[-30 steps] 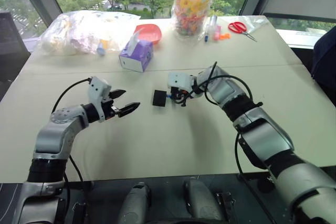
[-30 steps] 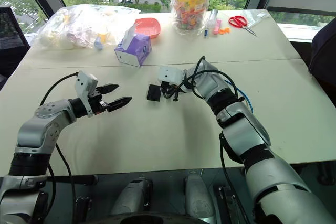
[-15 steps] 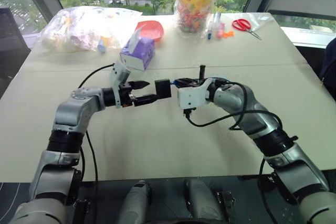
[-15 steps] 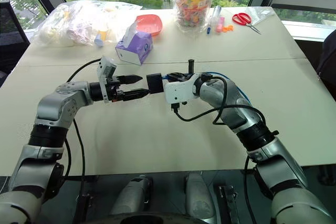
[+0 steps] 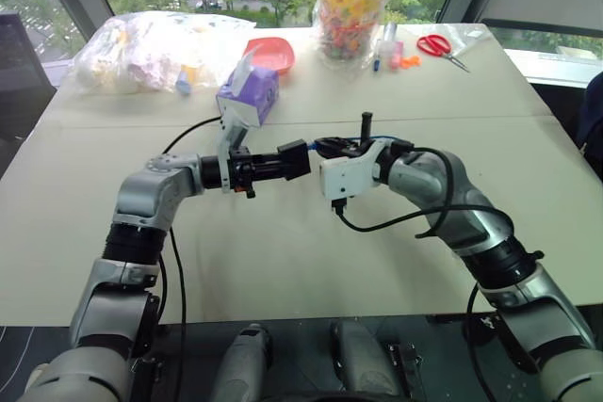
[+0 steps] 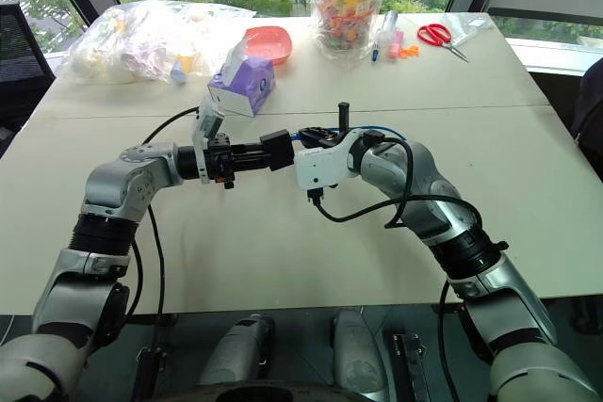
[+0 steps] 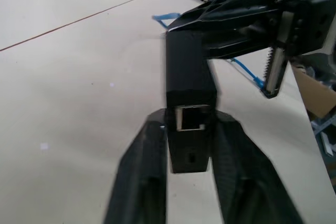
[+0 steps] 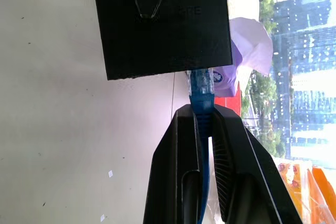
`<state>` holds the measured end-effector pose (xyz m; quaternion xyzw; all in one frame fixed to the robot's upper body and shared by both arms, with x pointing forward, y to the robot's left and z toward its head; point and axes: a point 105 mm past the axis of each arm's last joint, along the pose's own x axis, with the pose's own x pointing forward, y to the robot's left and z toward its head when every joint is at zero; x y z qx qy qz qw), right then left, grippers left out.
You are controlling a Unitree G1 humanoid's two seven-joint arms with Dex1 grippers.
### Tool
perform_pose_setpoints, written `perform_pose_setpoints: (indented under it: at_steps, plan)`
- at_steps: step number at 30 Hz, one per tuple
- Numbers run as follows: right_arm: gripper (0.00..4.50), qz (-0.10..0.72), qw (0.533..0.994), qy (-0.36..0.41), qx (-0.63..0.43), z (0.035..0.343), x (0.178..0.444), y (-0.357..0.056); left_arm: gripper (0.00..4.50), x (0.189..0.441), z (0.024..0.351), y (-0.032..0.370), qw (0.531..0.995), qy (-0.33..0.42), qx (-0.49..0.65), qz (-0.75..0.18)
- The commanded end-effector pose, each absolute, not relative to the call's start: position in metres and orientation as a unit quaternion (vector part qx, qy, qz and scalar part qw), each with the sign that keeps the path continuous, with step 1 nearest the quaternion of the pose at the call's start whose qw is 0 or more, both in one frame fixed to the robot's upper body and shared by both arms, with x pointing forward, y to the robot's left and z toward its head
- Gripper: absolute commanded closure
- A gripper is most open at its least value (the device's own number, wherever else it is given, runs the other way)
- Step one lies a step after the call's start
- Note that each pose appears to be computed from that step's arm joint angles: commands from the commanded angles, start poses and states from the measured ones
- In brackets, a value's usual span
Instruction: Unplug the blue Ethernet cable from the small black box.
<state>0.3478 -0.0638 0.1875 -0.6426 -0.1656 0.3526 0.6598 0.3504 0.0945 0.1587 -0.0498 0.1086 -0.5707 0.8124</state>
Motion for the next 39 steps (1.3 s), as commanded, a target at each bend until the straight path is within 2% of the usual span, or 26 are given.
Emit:
perform_pose_setpoints:
  at_steps: [1, 3, 6, 9, 12, 16, 19, 21, 26, 39]
  plan:
    - [4.50, 0.352, 0.653, -0.194, -0.642, 0.203, 0.339, -0.058, 4.05, 0.351, 0.173, 0.092, 0.810, 0.082, -0.038, -0.579]
    - [4.50, 0.365, 0.659, -0.188, -0.630, 0.204, 0.337, -0.058, 4.05, 0.348, 0.170, 0.092, 0.805, 0.089, -0.027, -0.586]
    - [3.29, 0.413, 0.694, -0.159, -0.568, 0.205, 0.329, -0.057, 4.05, 0.343, 0.167, 0.093, 0.796, 0.098, -0.018, -0.597]
    - [1.78, 0.484, 0.739, -0.065, -0.465, 0.201, 0.321, -0.062, 4.05, 0.336, 0.164, 0.097, 0.781, 0.105, 0.009, -0.615]
    - [0.34, 0.548, 0.742, 0.019, -0.386, 0.196, 0.311, -0.067, 4.05, 0.336, 0.167, 0.104, 0.778, 0.102, 0.028, -0.619]
    - [0.34, 0.570, 0.777, 0.105, -0.246, 0.196, 0.322, -0.068, 4.05, 0.328, 0.174, 0.109, 0.761, 0.100, 0.035, -0.640]
    - [0.34, 0.604, 0.764, 0.208, -0.094, 0.190, 0.322, -0.069, 4.05, 0.315, 0.183, 0.114, 0.736, 0.100, 0.038, -0.669]
    - [0.34, 0.605, 0.761, 0.227, -0.047, 0.193, 0.327, -0.066, 4.05, 0.309, 0.184, 0.117, 0.724, 0.104, 0.046, -0.680]
    - [0.34, 0.602, 0.762, 0.240, -0.009, 0.197, 0.335, -0.062, 4.05, 0.306, 0.186, 0.118, 0.724, 0.106, 0.038, -0.680]
    - [0.34, 0.624, 0.742, 0.246, 0.002, 0.203, 0.323, -0.061, 4.05, 0.308, 0.173, 0.123, 0.734, 0.116, 0.052, -0.667]
